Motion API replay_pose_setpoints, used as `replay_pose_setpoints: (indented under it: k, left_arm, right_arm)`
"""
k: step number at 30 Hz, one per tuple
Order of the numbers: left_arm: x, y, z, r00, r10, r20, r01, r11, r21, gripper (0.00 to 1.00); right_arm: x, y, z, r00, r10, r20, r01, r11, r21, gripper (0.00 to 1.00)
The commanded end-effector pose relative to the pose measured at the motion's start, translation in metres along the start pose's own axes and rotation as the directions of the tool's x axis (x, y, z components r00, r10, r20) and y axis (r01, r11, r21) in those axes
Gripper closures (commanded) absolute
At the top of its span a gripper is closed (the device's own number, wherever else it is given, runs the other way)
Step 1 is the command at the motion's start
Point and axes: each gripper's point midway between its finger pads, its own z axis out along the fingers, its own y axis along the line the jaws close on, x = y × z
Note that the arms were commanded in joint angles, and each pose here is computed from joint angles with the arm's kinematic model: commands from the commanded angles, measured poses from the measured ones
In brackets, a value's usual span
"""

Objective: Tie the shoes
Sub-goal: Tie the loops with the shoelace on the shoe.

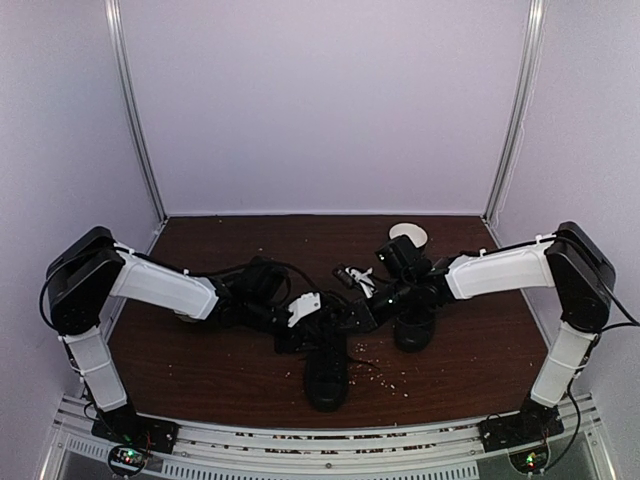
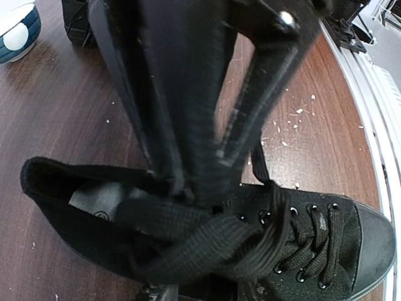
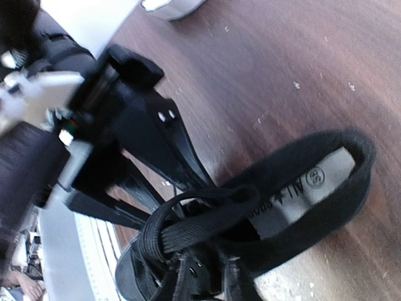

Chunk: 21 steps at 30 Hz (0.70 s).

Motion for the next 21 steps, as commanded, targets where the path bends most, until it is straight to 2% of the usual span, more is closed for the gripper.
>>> replay_pose_setpoints:
  k: [1,4,10,14,18,21]
  left_arm:
    - [-0.009,0.003,0.001,0.999,0.022,0.026,-0.023,1.0,0.012,0.68]
    - [-0.003,0.001,0.0,1.0,0.019,0.017,-0.019,1.0,0.01,0.69]
    - [0.004,-0.002,0.001,1.0,0.001,0.011,-0.002,1.0,0.018,0.74]
    - [0.008,-0.002,0.002,1.0,-0.01,0.005,0.01,1.0,0.017,0.74]
    - [0.007,-0.003,0.002,1.0,-0.011,0.017,0.011,1.0,0.016,0.74]
    - [0.007,-0.002,0.003,1.0,-0.015,0.018,0.014,1.0,0.015,0.74]
  right_arm:
    - [0.004,-0.002,-0.01,0.999,-0.037,-0.014,0.038,0.997,0.071,0.74]
    - [0.007,-0.004,-0.02,0.998,-0.054,-0.019,0.055,0.992,0.117,0.66]
    - [0.011,-0.008,-0.035,0.997,-0.068,-0.025,0.072,0.98,0.186,0.59]
    - [0.02,-0.007,-0.041,0.997,-0.073,-0.003,0.072,0.975,0.212,0.61]
    - [0.024,0.033,-0.03,0.977,-0.209,0.04,0.202,0.969,0.14,0.63]
    - [0.016,0.041,-0.02,0.964,-0.261,0.057,0.248,0.954,0.168,0.62]
